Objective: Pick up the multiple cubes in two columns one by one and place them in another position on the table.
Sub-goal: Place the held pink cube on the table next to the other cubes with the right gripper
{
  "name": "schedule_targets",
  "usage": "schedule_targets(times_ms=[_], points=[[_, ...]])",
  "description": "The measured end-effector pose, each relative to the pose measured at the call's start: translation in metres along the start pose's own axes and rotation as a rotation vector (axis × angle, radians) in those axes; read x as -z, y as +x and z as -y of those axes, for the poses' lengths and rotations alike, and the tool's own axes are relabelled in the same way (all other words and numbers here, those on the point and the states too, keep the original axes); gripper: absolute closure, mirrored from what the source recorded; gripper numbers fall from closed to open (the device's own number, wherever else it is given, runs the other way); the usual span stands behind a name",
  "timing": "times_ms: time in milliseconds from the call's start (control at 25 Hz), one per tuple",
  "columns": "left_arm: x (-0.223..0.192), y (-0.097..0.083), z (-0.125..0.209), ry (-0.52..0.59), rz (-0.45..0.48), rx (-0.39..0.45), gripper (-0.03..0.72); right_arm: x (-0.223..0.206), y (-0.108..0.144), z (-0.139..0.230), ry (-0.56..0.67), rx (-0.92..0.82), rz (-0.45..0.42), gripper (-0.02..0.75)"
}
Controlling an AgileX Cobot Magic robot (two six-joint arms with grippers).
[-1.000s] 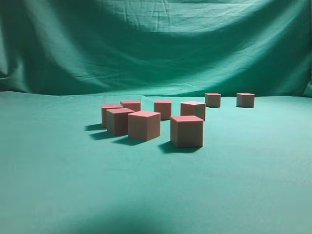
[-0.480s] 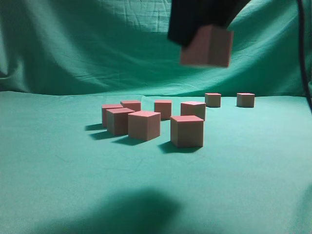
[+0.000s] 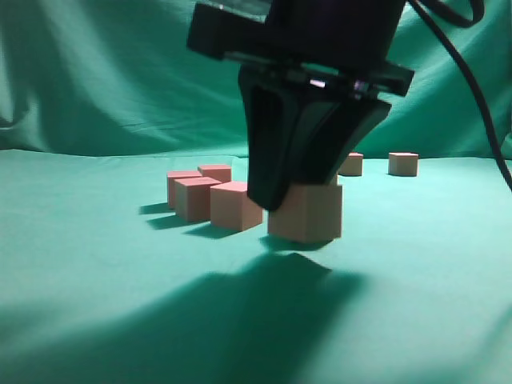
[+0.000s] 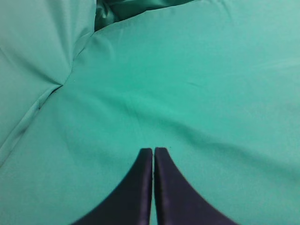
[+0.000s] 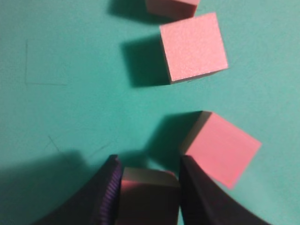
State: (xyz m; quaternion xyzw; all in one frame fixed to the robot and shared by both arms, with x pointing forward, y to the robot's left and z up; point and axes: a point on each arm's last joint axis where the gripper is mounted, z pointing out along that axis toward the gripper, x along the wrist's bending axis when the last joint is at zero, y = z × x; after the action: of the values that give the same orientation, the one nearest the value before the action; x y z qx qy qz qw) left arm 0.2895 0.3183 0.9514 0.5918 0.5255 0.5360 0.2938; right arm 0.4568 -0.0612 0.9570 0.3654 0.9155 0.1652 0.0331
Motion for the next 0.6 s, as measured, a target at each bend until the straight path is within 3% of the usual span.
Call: schedule_targets(times_ms=[600], points=[[0.0000, 0.0000, 0.0000, 0.000, 0.000, 0.000, 0.688, -0.0101, -0.0001, -0.0012, -0.001, 0.006, -0.006, 0.456]])
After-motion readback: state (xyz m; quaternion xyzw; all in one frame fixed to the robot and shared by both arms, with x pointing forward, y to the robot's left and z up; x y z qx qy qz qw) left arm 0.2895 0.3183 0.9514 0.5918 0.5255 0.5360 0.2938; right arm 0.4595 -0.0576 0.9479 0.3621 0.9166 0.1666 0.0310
